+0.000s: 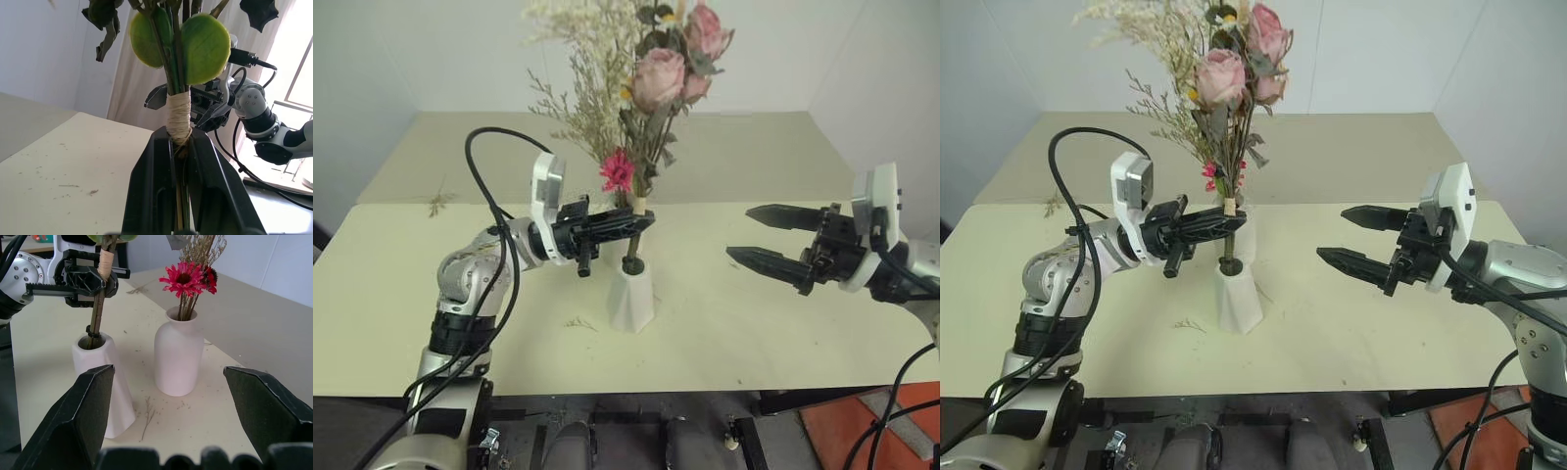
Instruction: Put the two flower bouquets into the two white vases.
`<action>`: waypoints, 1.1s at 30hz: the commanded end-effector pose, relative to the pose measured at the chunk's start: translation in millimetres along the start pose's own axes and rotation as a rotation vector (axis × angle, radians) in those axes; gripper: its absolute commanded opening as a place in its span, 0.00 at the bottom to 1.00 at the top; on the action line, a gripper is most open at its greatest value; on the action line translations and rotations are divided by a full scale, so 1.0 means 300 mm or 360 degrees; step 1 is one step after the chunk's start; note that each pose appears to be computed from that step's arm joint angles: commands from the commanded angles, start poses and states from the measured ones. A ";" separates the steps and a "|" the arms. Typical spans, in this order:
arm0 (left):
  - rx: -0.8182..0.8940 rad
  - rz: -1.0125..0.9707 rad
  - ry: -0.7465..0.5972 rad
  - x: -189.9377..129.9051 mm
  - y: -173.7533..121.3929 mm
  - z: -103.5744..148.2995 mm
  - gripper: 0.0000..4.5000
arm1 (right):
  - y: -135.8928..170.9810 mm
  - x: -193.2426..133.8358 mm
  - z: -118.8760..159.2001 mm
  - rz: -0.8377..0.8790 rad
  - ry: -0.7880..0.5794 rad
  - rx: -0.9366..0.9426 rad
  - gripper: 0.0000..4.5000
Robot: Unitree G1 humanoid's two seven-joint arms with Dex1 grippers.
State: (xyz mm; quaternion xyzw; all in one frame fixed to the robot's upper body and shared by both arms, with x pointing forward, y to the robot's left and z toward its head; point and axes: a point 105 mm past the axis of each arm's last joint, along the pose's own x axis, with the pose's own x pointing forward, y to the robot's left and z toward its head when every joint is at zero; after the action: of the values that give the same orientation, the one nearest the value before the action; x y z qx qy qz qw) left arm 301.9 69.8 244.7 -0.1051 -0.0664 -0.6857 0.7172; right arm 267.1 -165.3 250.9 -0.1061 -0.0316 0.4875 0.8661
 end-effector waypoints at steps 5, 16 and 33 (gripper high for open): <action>0.0028 -0.0026 0.0006 0.006 -0.022 -0.005 0.02 | 0.015 -0.009 0.042 -0.0003 -0.0037 -0.0057 0.94; 0.0011 0.0025 0.0015 0.005 -0.011 -0.023 0.02 | 0.019 -0.009 0.034 -0.0010 -0.0034 -0.0043 0.94; 0.0000 0.0072 0.0175 -0.071 -0.031 -0.062 0.36 | 0.028 0.003 0.026 0.0018 -0.0036 -0.0010 0.94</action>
State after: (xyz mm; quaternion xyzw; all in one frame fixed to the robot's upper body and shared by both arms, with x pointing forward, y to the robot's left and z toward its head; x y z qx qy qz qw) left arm 296.5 81.9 214.6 -0.0759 -0.0120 -0.6675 0.7406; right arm 264.0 -162.2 248.0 -0.0988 -0.0256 0.4882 0.8668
